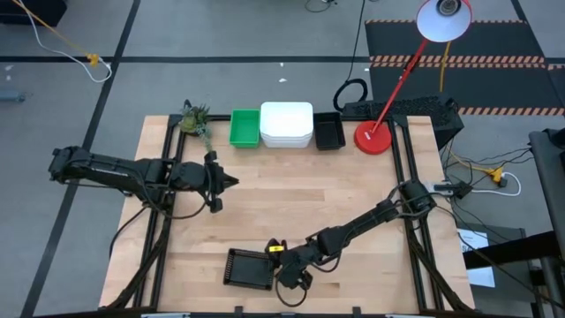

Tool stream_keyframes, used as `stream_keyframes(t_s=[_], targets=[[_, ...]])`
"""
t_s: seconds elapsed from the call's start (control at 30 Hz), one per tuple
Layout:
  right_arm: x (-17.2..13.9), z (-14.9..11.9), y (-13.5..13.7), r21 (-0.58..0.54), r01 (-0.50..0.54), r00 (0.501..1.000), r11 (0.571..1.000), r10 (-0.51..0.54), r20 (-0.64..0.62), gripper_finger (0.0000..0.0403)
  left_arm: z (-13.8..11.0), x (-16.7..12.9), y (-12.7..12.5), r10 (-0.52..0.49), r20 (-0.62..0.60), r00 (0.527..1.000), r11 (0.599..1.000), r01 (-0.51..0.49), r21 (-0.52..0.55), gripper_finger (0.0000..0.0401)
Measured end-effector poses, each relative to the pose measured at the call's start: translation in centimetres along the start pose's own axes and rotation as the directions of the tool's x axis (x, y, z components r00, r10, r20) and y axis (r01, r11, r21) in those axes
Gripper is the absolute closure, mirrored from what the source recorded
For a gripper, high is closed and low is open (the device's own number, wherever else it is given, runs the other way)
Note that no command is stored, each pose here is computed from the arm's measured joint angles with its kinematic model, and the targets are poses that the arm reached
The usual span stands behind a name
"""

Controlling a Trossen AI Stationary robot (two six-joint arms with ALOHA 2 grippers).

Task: Stack baskets by color
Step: Stack the bottom black bin on the top stacked black bins

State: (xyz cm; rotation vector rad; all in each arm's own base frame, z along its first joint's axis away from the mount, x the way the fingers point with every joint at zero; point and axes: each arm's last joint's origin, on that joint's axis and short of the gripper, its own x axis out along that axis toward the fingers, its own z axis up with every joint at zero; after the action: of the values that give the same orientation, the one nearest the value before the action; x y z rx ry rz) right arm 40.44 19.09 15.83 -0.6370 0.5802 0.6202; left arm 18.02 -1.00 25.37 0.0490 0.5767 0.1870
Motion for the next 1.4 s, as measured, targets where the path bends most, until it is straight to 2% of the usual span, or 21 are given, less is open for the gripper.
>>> stream_keyframes(t_s=[0.2, 0.43, 0.63, 0.73, 0.8, 1.13, 1.4], targets=[[0.0, -0.1, -0.1, 0.003, 0.021, 1.0, 1.0, -0.021, -0.008, 0.0334, 0.3, 0.0, 0.2, 0.014, 0.026, 1.0, 1.0, -0.015, 0.026, 0.0373], [0.0, 0.1, -0.2, 0.064, 0.035, 0.999, 0.997, -0.035, 0.003, 0.0393, 0.3, 0.2, 0.7, 0.041, 0.023, 0.999, 0.999, -0.042, 0.024, 0.0373], [-0.5, 0.1, -0.4, 0.097, 0.098, 0.994, 0.99, -0.093, -0.052, 0.0393, 0.3, 0.2, 0.9, 0.048, 0.022, 0.999, 0.999, -0.048, 0.025, 0.0373], [-1.6, 0.5, -0.6, 0.12, 0.099, 0.993, 0.988, -0.09, -0.072, 0.0398, 0.3, 0.2, 0.9, 0.048, 0.022, 0.999, 0.998, -0.048, 0.026, 0.0373], [-2.5, 0.8, -0.8, 0.144, 0.142, 0.986, 0.979, -0.128, -0.103, 0.0398, 0.3, 0.2, 0.9, 0.048, 0.022, 0.999, 0.998, -0.048, 0.027, 0.0373], [-8.5, 2.6, -0.1, 0.182, 0.335, 0.919, 0.925, -0.278, -0.28, 0.0401, 0.3, 0.2, 0.9, 0.048, 0.022, 0.999, 0.998, -0.048, 0.026, 0.0373], [-12.1, 3.4, 1.3, 0.158, 0.445, 0.853, 0.882, -0.362, -0.377, 0.0402, 0.3, 0.2, 0.9, 0.047, 0.026, 0.999, 0.999, -0.048, 0.011, 0.0373]])
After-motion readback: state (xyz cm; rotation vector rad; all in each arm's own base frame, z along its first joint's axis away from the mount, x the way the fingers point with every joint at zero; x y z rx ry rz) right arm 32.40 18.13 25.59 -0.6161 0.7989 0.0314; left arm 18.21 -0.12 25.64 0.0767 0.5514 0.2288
